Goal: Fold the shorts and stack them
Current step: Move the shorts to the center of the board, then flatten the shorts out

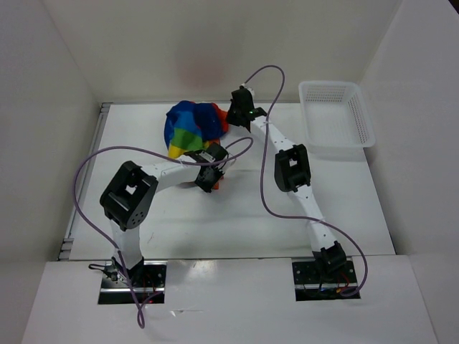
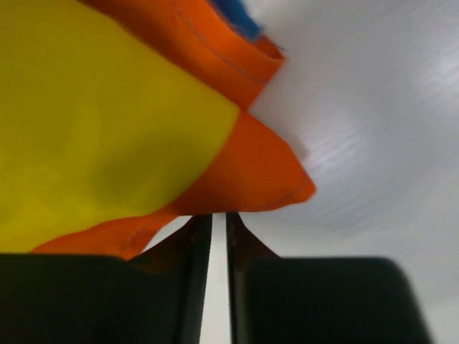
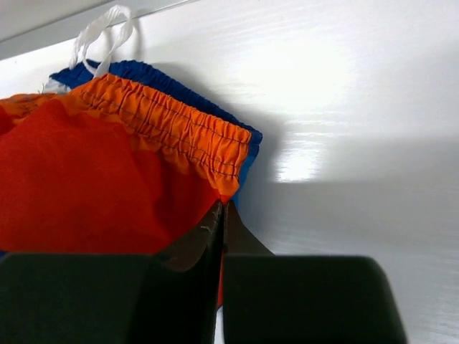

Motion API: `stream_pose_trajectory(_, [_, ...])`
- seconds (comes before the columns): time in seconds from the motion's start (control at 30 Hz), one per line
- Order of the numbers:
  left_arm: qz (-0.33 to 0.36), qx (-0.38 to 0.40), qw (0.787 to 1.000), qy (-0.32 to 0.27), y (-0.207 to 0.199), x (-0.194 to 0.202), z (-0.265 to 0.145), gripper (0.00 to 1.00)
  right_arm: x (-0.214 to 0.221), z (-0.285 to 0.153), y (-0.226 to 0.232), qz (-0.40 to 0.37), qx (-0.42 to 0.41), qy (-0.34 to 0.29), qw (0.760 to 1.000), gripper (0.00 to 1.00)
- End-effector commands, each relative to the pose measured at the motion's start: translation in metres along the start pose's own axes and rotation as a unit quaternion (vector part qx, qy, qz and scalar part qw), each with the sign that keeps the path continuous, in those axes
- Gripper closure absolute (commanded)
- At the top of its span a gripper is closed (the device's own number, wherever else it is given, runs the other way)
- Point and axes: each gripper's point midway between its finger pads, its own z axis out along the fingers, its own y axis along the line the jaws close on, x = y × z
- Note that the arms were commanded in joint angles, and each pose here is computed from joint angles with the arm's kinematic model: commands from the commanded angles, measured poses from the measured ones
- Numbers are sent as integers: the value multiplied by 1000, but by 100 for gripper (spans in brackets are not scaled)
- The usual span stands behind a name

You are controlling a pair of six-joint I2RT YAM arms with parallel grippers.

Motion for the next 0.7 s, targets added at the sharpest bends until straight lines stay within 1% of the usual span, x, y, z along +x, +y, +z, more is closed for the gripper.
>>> stream_pose_trajectory(0.0, [-21,-29,999,-1,25,0,13,84,-27,-12,13,-12,3,-42,999,100])
stream_pose_trajectory(0.03, [-28,-36,999,-4,32,-1,14,96,-31,-16,13,-21,6,-46,999,100])
stream_pose_trajectory(0.07, [-38,-40,998,-2,41,1,14,100,-41,-23,16,-26,5,-56,998,100])
stream_pose_trajectory(0.17, [-58,-49,997,-14,58,-2,1,100,-48,-31,9,-44,15,-58,997,100])
stream_pose_trajectory(0.2, [-74,-57,995,-20,73,-2,-11,100,-61,-45,17,-48,9,-68,996,100])
stream_pose_trajectory(0.27, [-92,-49,994,-31,84,-3,-25,100,-72,-57,11,-57,6,-68,996,100])
stream_pose_trajectory(0.3, [-108,-49,992,-37,95,-1,-39,100,-88,-77,24,-61,-10,-81,995,100])
stream_pose_trajectory(0.33, [-115,-47,991,-43,99,-1,-47,100,-86,-83,17,-65,-5,-70,995,100])
stream_pose_trajectory(0.37, [-121,-51,990,-53,105,-3,-54,100,-88,-94,23,-82,-21,-65,994,100])
stream_pose_trajectory(0.4, [-127,-56,988,-66,110,-3,-65,100,-109,-123,33,-89,-36,-81,992,100])
stream_pose_trajectory(0.43, [-141,-72,985,-63,123,5,-68,100,-92,-127,24,-100,-31,-55,993,100])
stream_pose_trajectory(0.47, [-151,-82,983,-59,131,14,-66,100,-89,-139,24,-115,-35,-48,992,100])
stream_pose_trajectory(0.5, [-163,-89,981,-61,140,19,-66,100,-74,-160,19,-120,-40,-24,992,100])
stream_pose_trajectory(0.53, [-191,-103,975,-56,161,32,-65,100,-64,-171,16,-126,-46,-10,991,100])
stream_pose_trajectory(0.57, [-203,-98,973,-57,167,37,-63,100,-53,-183,12,-131,-48,6,990,100])
stream_pose_trajectory(0.6, [-214,-98,970,-56,173,42,-63,100,-34,-206,3,-138,-52,27,989,100])
stream_pose_trajectory(0.63, [-233,-101,966,-56,188,47,-63,100,-25,-218,0,-137,-56,36,988,100])
stream_pose_trajectory(0.67, [-238,-83,966,-60,187,45,-64,100,-18,-230,-4,-143,-59,42,987,100])
